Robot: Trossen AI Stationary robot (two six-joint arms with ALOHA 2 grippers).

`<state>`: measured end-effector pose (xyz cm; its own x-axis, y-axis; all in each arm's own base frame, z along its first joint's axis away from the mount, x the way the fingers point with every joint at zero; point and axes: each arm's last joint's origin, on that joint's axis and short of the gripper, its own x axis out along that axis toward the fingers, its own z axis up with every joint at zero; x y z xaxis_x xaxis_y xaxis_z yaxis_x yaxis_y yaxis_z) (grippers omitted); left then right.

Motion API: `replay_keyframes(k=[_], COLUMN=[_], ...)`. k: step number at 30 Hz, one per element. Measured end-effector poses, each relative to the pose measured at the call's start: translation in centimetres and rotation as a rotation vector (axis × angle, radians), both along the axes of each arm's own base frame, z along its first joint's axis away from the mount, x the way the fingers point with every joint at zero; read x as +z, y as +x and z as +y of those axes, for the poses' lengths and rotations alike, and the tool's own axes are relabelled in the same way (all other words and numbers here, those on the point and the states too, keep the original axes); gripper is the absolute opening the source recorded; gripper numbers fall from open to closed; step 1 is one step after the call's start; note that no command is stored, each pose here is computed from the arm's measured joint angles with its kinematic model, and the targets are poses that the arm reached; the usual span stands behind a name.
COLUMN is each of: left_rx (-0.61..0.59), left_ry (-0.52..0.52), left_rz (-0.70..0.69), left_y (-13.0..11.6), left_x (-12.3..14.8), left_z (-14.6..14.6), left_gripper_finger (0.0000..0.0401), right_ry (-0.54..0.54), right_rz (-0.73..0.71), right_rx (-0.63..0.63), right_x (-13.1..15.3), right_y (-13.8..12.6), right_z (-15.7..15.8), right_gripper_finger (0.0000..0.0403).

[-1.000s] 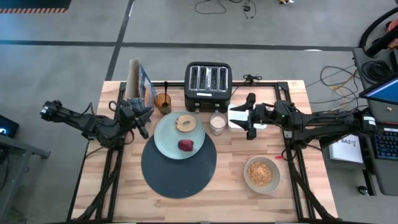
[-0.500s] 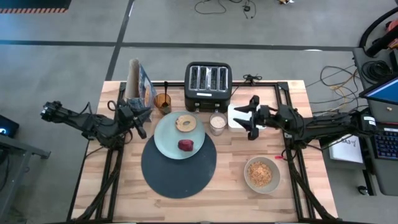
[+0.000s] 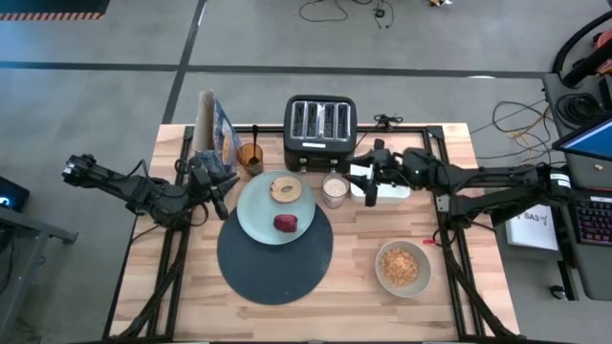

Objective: Arrange a breakfast setting
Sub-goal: Put the spoon on the table mat

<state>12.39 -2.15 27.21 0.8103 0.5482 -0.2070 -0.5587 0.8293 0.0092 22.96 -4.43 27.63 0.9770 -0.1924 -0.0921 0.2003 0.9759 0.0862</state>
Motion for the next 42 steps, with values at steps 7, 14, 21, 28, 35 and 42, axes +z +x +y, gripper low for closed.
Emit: replay_keyframes(k=[7,14,21,28,35,42], left_rx=[-0.007,-0.036,-0.063,-0.07,-0.064,-0.062], left_ry=[0.036,0.152,0.281,0.314,0.308,0.307], left_rz=[0.019,0.088,0.163,0.172,0.16,0.146], left_y=[-0.1,-0.4,-0.7,-0.9,-0.9,-0.9], left_x=[0.4,0.5,0.7,0.8,0.9,1.1], left_z=[0.1,0.2,0.3,0.4,0.4,0.4], left_gripper_finger=[0.0052,0.0052,0.0052,0.0052,0.0052,0.0052], right_ry=[0.098,0.208,0.329,0.427,0.386,0.361], right_rz=[0.156,0.176,0.187,0.407,0.675,0.821], right_rx=[-0.059,-0.084,-0.095,-0.082,-0.095,-0.048], right_x=[1.5,0.8,0.3,1.3,3.0,3.3], right_y=[0.6,1.0,1.3,1.0,1.7,3.5], right_z=[-0.2,-0.3,0.1,2.9,6.2,8.8], right_gripper_finger=[0.0219,0.0219,0.0219,0.0219,0.0219,0.0219])
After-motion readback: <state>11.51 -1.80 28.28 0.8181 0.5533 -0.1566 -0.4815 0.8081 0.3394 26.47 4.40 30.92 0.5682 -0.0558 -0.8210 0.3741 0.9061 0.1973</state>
